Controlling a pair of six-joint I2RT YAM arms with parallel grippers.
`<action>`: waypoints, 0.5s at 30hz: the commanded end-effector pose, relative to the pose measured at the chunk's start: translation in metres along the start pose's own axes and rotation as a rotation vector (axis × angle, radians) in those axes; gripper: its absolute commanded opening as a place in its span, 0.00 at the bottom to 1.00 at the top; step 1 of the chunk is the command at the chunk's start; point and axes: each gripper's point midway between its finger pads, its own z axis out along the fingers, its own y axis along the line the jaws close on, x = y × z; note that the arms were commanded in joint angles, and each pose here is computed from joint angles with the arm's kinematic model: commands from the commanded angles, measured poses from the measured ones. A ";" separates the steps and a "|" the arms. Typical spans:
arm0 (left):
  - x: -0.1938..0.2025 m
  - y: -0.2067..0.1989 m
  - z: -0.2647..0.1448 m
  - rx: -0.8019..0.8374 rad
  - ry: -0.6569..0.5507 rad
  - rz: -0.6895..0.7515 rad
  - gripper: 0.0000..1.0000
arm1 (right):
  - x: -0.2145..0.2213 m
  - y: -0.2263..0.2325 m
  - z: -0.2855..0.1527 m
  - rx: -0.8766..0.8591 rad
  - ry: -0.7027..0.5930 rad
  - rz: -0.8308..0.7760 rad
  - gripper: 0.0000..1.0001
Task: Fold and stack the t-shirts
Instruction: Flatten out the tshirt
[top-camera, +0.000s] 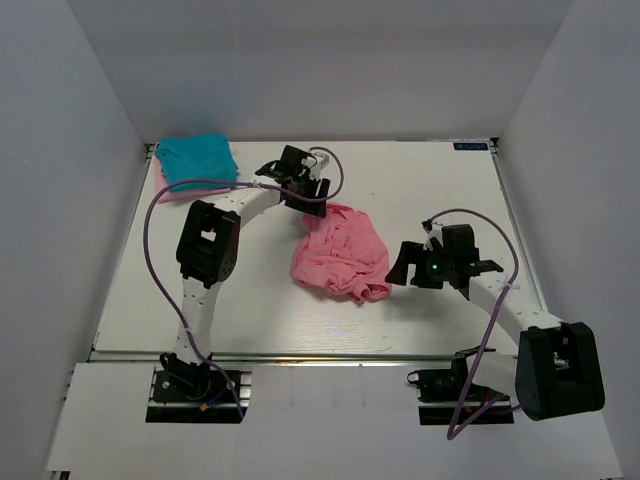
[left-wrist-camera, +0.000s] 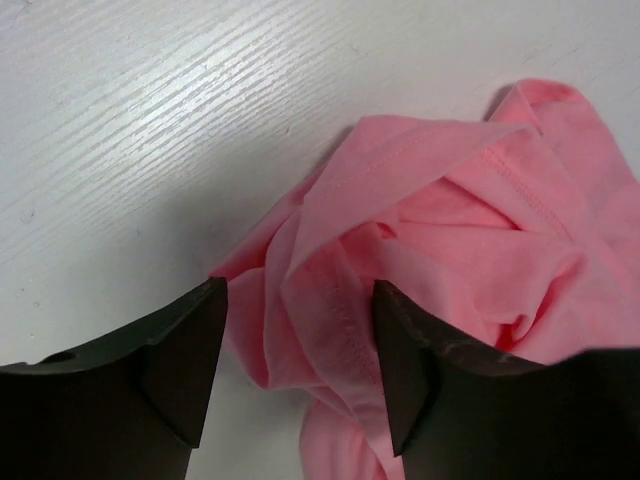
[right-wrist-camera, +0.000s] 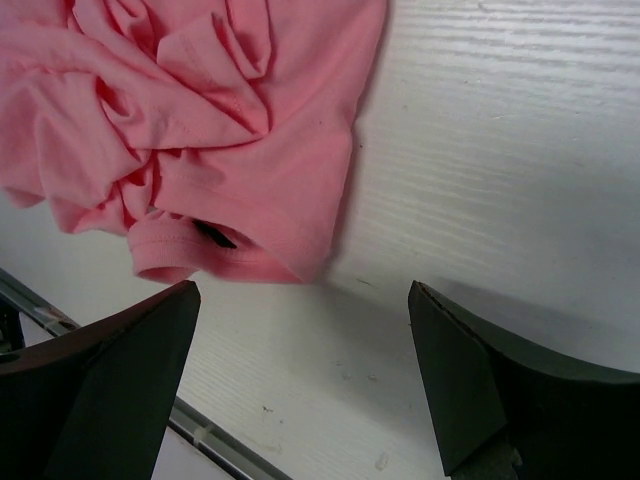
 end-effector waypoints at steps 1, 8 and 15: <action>-0.023 -0.011 -0.005 0.032 -0.053 0.026 0.67 | 0.012 0.009 0.005 -0.051 0.036 0.013 0.90; -0.026 -0.023 -0.001 0.081 -0.078 0.030 0.24 | 0.027 0.009 0.009 -0.047 0.070 0.027 0.90; -0.027 -0.026 -0.007 0.093 -0.103 0.028 0.00 | 0.023 0.010 0.024 -0.049 0.045 0.056 0.87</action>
